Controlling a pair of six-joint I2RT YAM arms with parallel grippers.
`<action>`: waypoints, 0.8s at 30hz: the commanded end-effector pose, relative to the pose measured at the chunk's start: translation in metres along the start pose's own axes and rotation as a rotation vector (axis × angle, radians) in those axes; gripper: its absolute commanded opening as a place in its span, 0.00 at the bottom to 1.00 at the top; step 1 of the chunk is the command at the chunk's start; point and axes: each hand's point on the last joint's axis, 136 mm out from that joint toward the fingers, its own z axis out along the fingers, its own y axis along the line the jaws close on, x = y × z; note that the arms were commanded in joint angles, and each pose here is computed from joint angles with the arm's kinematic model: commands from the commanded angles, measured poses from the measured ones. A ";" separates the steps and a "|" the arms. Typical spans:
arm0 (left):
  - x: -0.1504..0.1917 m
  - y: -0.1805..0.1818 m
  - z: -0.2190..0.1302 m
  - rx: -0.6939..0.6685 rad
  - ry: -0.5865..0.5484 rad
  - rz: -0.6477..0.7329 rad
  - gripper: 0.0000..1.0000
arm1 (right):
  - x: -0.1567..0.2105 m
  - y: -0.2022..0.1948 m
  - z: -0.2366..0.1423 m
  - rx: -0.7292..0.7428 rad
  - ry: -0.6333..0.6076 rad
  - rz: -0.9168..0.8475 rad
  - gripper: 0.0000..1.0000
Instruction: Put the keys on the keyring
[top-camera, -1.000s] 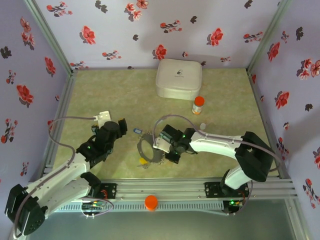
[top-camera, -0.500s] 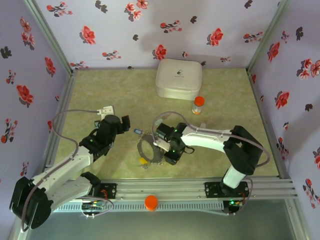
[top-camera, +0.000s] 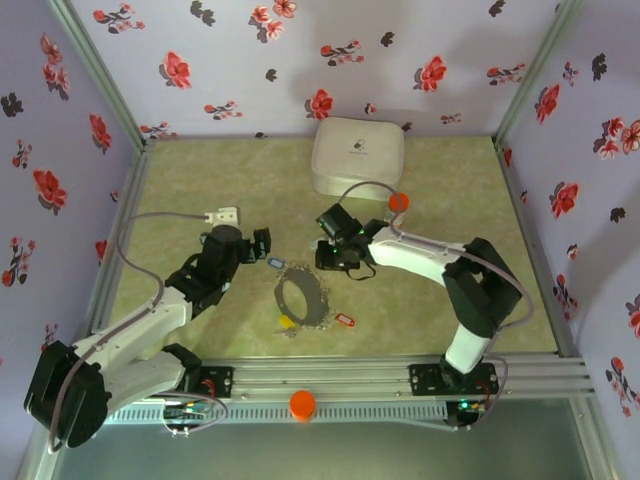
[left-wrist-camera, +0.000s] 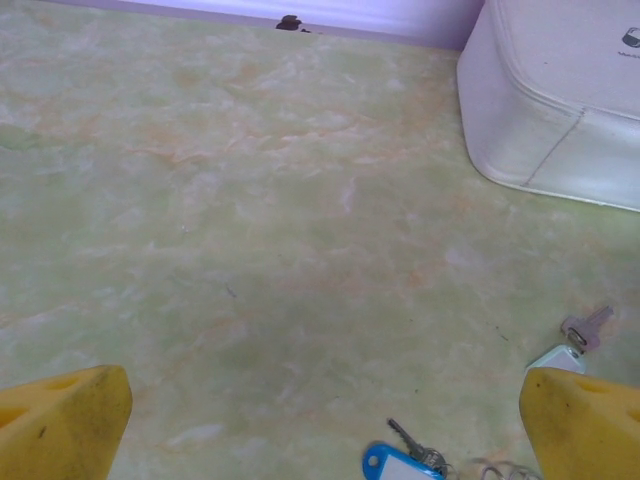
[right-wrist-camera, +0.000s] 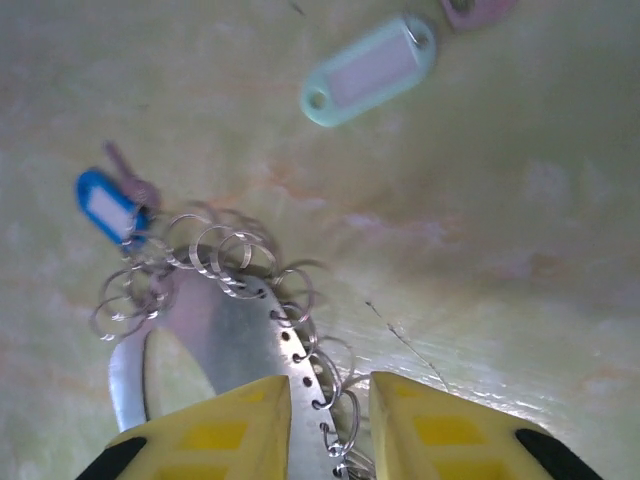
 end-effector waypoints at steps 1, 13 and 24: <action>-0.001 -0.004 0.004 0.025 -0.013 -0.023 1.00 | 0.010 0.000 0.005 0.004 0.028 0.190 0.28; -0.001 -0.006 0.006 0.032 -0.014 -0.026 1.00 | 0.026 -0.021 0.019 0.098 0.079 0.206 0.30; -0.003 -0.004 0.003 0.026 -0.011 -0.032 1.00 | 0.040 -0.017 0.025 0.058 0.133 0.199 0.23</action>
